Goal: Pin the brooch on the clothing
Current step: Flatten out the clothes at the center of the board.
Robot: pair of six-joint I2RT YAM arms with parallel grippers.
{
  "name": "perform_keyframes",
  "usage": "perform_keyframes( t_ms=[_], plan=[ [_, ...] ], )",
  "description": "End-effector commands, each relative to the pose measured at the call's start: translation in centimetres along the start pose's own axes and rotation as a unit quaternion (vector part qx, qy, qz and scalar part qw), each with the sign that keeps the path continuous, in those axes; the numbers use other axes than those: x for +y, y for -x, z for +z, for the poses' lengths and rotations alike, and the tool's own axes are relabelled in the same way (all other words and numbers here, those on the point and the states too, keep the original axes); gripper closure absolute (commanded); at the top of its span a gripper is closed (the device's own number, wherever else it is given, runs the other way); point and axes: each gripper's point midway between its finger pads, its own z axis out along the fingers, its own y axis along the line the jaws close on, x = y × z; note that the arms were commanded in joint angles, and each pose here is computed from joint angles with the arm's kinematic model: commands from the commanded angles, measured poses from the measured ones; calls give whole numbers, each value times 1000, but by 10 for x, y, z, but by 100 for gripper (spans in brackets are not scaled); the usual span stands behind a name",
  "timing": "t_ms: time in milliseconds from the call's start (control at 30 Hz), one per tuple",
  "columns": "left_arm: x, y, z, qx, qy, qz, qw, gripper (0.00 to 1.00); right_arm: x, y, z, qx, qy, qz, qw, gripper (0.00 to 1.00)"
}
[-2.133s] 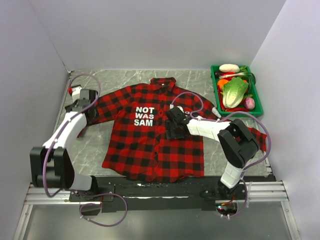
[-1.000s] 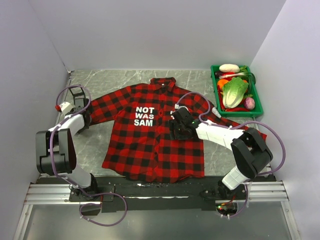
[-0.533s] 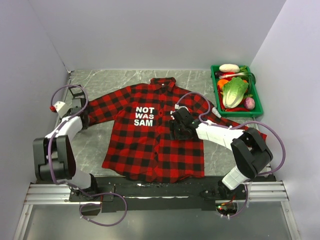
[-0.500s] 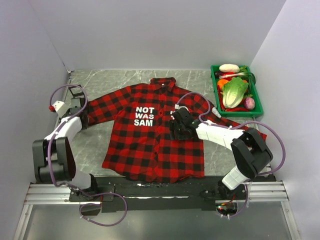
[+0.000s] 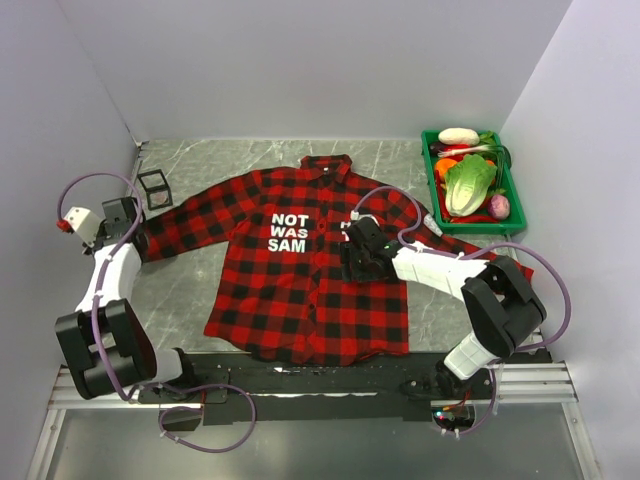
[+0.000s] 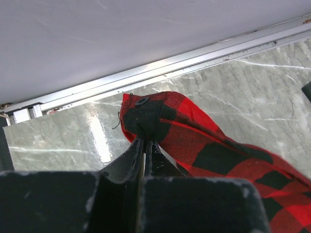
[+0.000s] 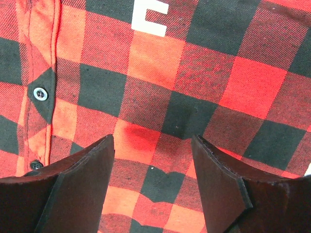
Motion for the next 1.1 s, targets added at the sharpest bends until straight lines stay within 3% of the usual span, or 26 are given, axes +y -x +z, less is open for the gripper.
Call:
perform_keyframes(
  t_ms=[0,33,100,133,233,267,367,667,1067],
  plan=[
    [-4,17,-9,-15,-19,1,1000,98,-2,12,-9,-27,1,4,1000,28],
    [-4,17,-9,-16,-19,-2,1000,96,-2,12,-9,-27,1,4,1000,28],
    [-5,18,-10,-16,-21,-6,1000,79,-2,11,-9,-27,2,4,1000,28],
    [-6,19,-10,-17,-22,-7,1000,77,-3,10,-9,-27,1,5,1000,28],
    [-10,22,-12,-18,-31,-13,999,46,-3,9,-10,-27,1,6,1000,28],
    [-11,23,-11,-19,-31,-14,999,25,-4,8,-10,-26,0,6,1000,28],
    [-9,23,-11,-20,-27,-17,999,4,-5,6,-10,-23,-2,7,1000,28],
    [-25,19,-26,-25,-64,1,998,1,-7,10,-9,-28,-12,9,999,28],
    [-66,16,-84,-52,-152,35,986,4,-19,-18,11,40,-46,25,998,28]
  ],
)
